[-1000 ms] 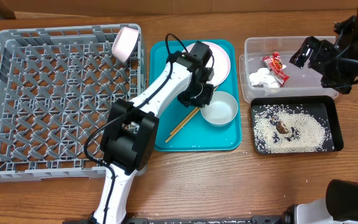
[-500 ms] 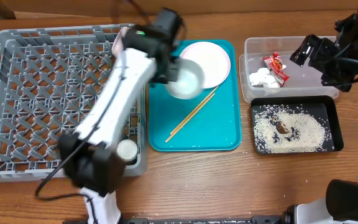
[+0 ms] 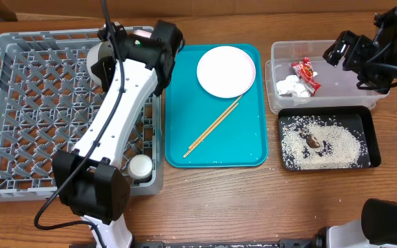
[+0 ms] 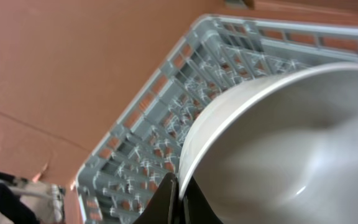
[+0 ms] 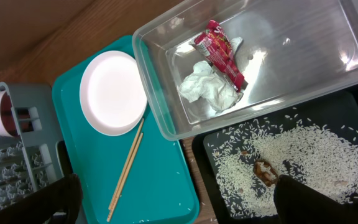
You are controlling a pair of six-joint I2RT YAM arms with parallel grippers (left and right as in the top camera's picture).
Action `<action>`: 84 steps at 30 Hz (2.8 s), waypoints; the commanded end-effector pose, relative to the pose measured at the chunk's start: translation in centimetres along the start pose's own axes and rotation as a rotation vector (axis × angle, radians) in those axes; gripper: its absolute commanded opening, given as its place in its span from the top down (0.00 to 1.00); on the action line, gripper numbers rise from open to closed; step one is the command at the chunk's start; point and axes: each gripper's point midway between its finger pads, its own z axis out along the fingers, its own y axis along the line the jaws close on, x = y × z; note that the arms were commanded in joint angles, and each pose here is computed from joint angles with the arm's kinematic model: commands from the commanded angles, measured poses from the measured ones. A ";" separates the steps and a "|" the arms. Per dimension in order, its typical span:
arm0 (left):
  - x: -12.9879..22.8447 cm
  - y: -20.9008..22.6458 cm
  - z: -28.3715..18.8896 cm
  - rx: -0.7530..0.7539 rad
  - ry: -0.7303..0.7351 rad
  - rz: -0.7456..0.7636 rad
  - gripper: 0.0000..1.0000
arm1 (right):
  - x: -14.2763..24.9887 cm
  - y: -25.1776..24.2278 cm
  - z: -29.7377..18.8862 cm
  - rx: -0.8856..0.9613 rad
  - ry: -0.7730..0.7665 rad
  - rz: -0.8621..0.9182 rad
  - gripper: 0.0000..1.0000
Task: Sort waste into correct bins and load items into the dishwasher
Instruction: 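Lift the grey-green bowl and place it in the dish rack, then move the left gripper to the white plate and grasp its edge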
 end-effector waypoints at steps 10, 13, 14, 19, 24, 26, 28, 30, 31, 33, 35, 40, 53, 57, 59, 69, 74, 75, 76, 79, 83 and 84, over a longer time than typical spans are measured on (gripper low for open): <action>3.3 -1.6 1.0 -0.203 -0.280 0.038 0.96 | -0.4 0.6 -1.1 -0.014 -0.038 -0.013 0.00; 3.5 -2.3 0.7 -0.181 -0.283 0.010 0.96 | -0.4 0.6 -1.1 -0.014 -0.038 -0.013 0.00; 3.5 -2.5 0.7 -0.175 -0.282 0.003 0.96 | -0.4 0.6 -1.1 -0.014 -0.037 -0.013 0.00; 3.9 -3.0 0.7 -0.156 -0.263 0.024 0.96 | -0.3 0.5 -1.1 -0.013 -0.034 -0.012 0.00; 4.7 -4.0 1.2 -0.157 -0.248 0.060 0.96 | -0.3 0.5 -1.1 -0.013 -0.033 -0.012 0.00; 5.2 -4.5 1.5 -0.156 -0.239 0.077 0.96 | -0.3 0.5 -1.1 -0.013 -0.033 -0.012 0.00; 5.7 -5.0 1.7 -0.159 -0.237 0.097 0.96 | -0.3 0.5 -1.1 -0.013 -0.033 -0.012 0.00; 6.0 -5.4 1.9 -0.163 -0.235 0.112 0.96 | -0.3 0.5 -1.1 -0.013 -0.033 -0.012 0.00; 6.1 -5.5 2.0 -0.163 -0.234 0.117 0.96 | -0.3 0.5 -1.1 -0.013 -0.033 -0.012 0.00; 6.3 -5.7 2.1 -0.166 -0.233 0.126 0.96 | -0.3 0.5 -1.1 -0.013 -0.033 -0.012 0.00; 6.4 -5.7 2.1 -0.165 -0.232 0.126 0.96 | -0.3 0.5 -1.1 -0.013 -0.033 -0.012 0.00; 6.6 -6.1 2.2 -0.148 -0.214 0.116 0.96 | -0.3 0.5 -1.1 -0.013 -0.034 -0.012 0.00; 9.4 -9.0 0.4 0.003 -0.107 0.197 0.31 | -0.4 0.6 -1.1 -0.014 -0.037 -0.013 0.00; 9.7 -9.4 -0.2 0.021 -0.108 0.209 0.10 | -0.4 0.6 -1.1 -0.014 -0.037 -0.013 0.00; 10.1 -9.6 -0.3 0.039 -0.090 0.211 0.08 | -0.4 0.6 -1.1 -0.014 -0.037 -0.013 0.00; 9.3 -10.9 -2.9 0.228 0.124 0.204 0.00 | -0.4 0.6 -1.1 -0.014 -0.037 -0.013 0.00; 4.9 -12.3 -7.0 0.473 0.167 0.277 0.00 | -0.4 0.6 -1.1 -0.014 -0.037 -0.013 0.00; 4.2 -12.8 -8.0 0.542 0.172 0.295 0.00 | -0.4 0.6 -1.1 -0.014 -0.038 -0.013 0.00; 3.6 -13.3 -9.2 0.618 0.179 0.309 0.00 | -0.4 0.6 -1.1 -0.014 -0.037 -0.013 0.00; 2.5 -15.1 -13.7 0.910 0.230 0.321 0.00 | -0.4 0.6 -1.1 -0.014 -0.037 -0.013 0.00; 1.5 -17.8 -19.1 1.280 0.238 0.339 0.00 | -0.4 0.6 -1.1 -0.014 -0.037 -0.013 0.00; 1.3 -18.4 -19.2 1.295 0.232 0.324 0.00 | -0.5 0.6 -1.1 -0.015 -0.039 -0.013 0.00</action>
